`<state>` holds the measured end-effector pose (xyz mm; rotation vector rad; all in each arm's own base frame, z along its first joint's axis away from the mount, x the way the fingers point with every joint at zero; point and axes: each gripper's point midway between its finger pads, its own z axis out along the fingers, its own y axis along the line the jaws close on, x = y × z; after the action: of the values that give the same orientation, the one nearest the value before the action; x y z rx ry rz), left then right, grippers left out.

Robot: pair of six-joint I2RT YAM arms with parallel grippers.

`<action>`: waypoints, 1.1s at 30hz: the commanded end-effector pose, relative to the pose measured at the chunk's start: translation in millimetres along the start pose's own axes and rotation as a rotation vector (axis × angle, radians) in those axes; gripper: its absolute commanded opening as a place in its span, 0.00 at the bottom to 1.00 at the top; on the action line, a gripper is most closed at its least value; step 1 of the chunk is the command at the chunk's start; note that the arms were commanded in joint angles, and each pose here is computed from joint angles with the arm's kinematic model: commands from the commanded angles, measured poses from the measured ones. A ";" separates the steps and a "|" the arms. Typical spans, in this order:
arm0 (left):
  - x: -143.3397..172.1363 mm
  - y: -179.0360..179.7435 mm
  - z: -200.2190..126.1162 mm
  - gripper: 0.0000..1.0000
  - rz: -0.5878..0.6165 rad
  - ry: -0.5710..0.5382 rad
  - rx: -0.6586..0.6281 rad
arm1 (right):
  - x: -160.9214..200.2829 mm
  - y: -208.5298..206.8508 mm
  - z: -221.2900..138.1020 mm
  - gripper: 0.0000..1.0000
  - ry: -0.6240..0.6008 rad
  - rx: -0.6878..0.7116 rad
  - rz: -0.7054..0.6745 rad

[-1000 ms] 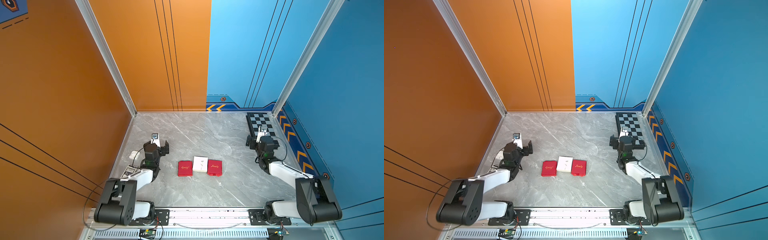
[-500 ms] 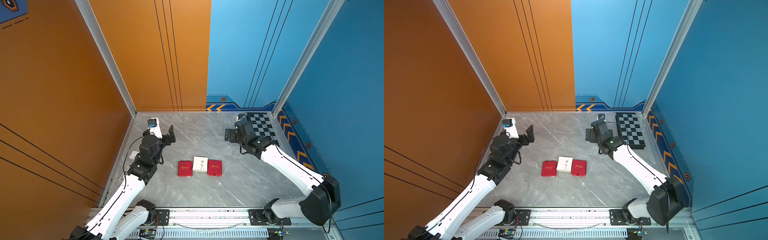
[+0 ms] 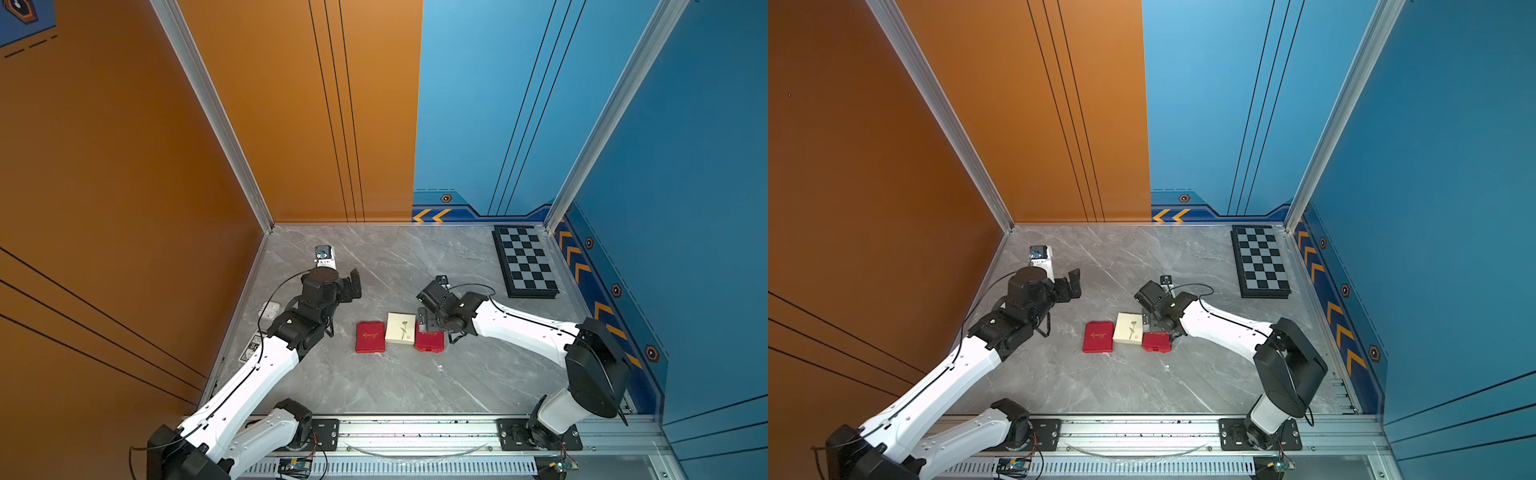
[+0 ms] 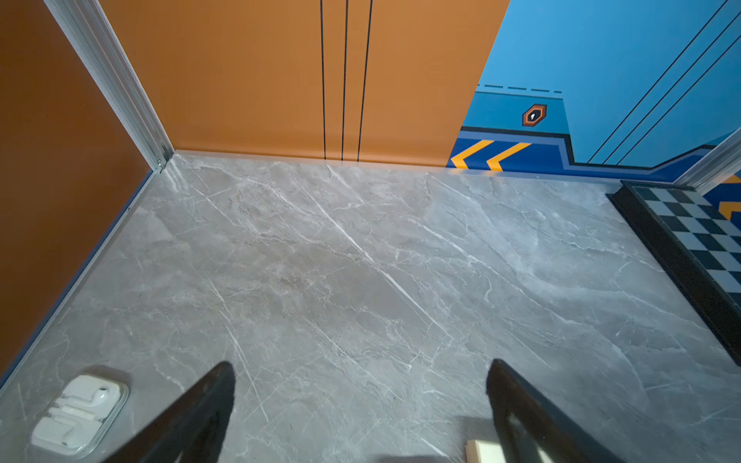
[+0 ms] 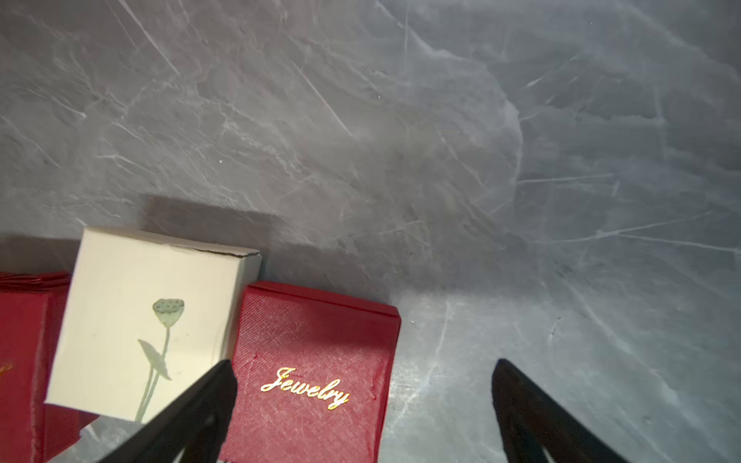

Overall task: Take the necklace out of the lift-off lid jewelry box
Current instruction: Pick up the jewelry box from the center of the board.

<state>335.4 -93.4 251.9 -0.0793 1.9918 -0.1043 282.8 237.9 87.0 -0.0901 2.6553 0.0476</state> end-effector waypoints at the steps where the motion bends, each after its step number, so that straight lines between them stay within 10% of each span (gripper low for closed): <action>1: -3.9 -7.6 -0.8 0.98 -0.007 0.015 0.023 | 14.0 4.4 6.8 1.00 0.053 0.021 0.015; 33: 4.4 -19.0 5.3 0.98 0.016 0.045 0.071 | 29.2 12.3 31.1 0.98 0.139 0.079 -0.033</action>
<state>336.6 -104.5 237.0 -0.0416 2.0460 -0.1343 278.9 263.1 53.7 -0.1183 2.7568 0.0153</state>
